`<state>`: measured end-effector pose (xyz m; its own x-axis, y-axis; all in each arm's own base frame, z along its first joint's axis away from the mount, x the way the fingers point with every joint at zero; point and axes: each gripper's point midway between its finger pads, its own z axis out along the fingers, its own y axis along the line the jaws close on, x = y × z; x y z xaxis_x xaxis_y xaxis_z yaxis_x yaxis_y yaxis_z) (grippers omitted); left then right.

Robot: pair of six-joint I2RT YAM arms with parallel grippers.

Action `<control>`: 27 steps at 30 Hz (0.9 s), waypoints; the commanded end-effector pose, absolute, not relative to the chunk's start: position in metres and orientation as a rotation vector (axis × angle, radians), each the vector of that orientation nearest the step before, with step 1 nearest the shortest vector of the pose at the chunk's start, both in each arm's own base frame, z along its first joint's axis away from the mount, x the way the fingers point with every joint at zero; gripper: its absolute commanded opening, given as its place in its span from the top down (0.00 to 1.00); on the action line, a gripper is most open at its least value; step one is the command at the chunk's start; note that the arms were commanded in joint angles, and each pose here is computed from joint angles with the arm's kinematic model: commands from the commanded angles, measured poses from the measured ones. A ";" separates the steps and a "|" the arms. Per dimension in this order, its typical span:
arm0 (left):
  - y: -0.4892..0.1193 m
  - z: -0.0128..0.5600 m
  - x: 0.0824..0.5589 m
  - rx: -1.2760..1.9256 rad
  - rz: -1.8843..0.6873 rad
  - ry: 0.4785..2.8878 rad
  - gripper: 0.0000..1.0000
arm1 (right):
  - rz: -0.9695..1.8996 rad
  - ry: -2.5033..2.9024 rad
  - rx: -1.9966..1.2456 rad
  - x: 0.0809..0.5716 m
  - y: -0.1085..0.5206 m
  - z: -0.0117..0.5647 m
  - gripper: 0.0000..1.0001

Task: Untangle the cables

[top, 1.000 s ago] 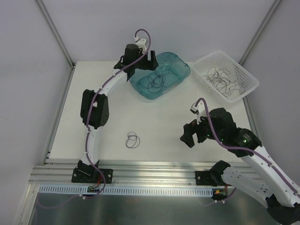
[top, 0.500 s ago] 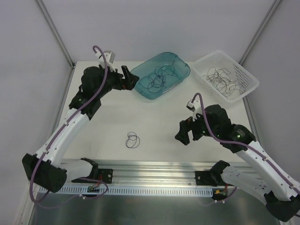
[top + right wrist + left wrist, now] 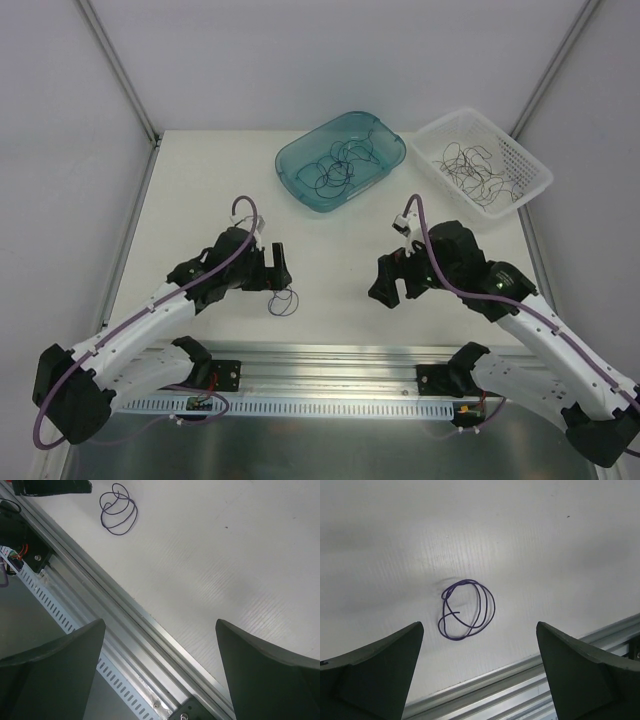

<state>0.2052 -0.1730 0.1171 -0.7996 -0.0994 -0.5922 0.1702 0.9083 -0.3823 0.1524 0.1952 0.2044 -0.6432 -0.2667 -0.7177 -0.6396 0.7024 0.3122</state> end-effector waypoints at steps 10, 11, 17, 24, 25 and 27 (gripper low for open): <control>-0.177 0.074 0.225 -0.037 -0.243 2.571 0.20 | 0.770 2.294 -0.727 0.141 0.201 0.200 0.03; -0.179 0.067 0.226 -0.028 -0.223 2.592 0.26 | 0.769 2.293 -0.728 0.141 0.201 0.200 0.03; -0.189 0.045 0.217 0.015 -0.183 2.670 0.37 | 0.742 2.294 -0.733 0.139 0.196 0.199 0.03; -0.194 0.027 0.211 0.049 -0.125 2.722 0.53 | 0.754 2.298 -0.750 0.139 0.200 0.196 0.03; -0.194 0.027 0.211 0.052 -0.123 2.723 0.56 | 0.756 2.297 -0.753 0.138 0.200 0.196 0.03; -0.195 0.026 0.211 0.059 -0.118 2.726 0.66 | 0.755 2.301 -0.756 0.138 0.200 0.194 0.03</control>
<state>0.2026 -0.1893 0.0168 -0.9269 0.0289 -0.3742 0.0622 0.9951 -0.0772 0.1397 0.1978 0.1936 -0.6652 -0.3200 -0.6746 -0.6529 0.6877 0.3176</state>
